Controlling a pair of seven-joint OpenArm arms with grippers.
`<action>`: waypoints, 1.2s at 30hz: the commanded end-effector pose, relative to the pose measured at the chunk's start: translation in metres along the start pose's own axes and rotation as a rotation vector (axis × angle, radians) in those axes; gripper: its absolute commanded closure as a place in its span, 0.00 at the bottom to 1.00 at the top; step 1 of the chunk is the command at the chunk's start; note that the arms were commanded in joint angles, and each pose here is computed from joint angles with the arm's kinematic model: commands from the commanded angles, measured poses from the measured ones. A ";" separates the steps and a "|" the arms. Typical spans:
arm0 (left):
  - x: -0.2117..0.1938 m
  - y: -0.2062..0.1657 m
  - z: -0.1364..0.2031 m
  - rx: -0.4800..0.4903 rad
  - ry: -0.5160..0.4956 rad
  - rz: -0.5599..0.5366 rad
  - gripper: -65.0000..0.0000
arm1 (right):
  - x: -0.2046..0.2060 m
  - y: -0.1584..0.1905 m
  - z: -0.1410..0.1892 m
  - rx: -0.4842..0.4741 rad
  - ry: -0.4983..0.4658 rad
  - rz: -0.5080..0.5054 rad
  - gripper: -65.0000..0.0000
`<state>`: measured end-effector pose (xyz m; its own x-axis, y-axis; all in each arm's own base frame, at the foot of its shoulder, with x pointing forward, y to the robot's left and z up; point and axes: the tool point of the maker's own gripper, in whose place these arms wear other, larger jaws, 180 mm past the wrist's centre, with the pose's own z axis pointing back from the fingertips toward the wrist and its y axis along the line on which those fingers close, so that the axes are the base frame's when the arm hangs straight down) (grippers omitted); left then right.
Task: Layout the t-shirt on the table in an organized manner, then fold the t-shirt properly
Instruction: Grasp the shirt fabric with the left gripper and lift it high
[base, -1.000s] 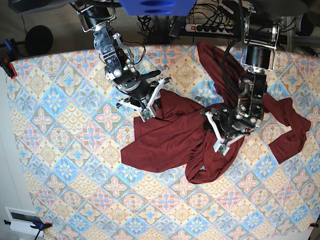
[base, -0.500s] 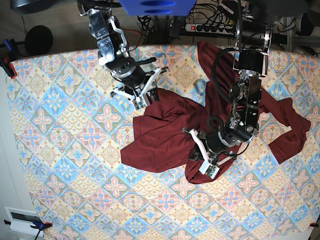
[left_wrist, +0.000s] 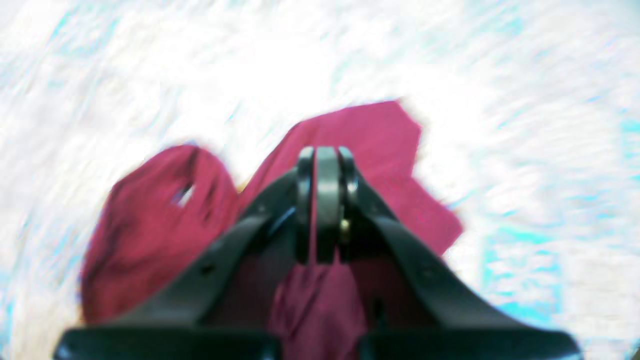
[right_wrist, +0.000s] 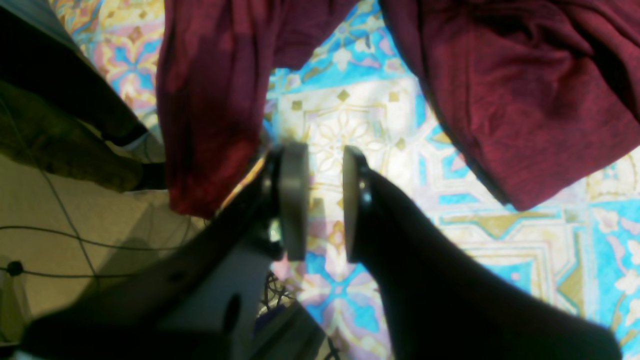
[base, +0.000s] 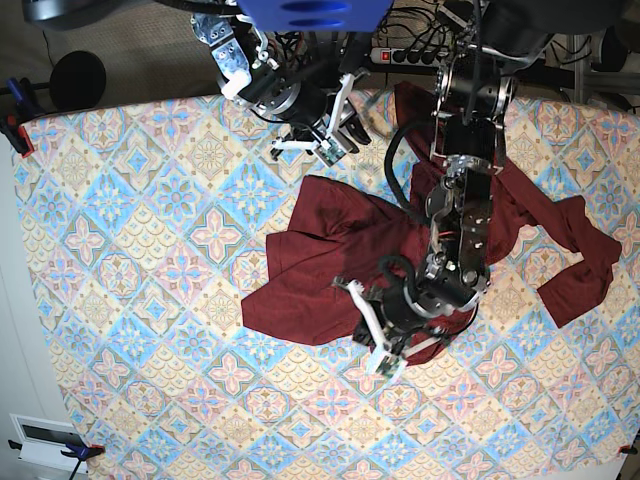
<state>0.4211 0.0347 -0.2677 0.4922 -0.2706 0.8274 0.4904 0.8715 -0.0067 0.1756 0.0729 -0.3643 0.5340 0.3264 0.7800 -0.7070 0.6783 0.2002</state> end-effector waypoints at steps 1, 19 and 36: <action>0.001 0.009 0.002 0.028 -0.003 -0.011 0.98 | 0.016 0.002 0.003 0.008 -0.057 0.002 0.82; -0.121 0.064 -0.014 0.105 0.281 0.200 0.46 | 0.016 0.001 0.002 0.006 -0.055 0.005 0.82; -0.025 0.035 -0.003 -0.007 -0.013 0.176 1.00 | 0.015 0.002 0.001 0.011 -0.052 0.006 0.82</action>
<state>0.4174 0.0735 -0.3115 0.6131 -0.1232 0.7803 0.3913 0.9054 -0.1645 0.1772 0.0729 -0.3638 0.5271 0.3311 0.7826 -0.7105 0.6769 0.1921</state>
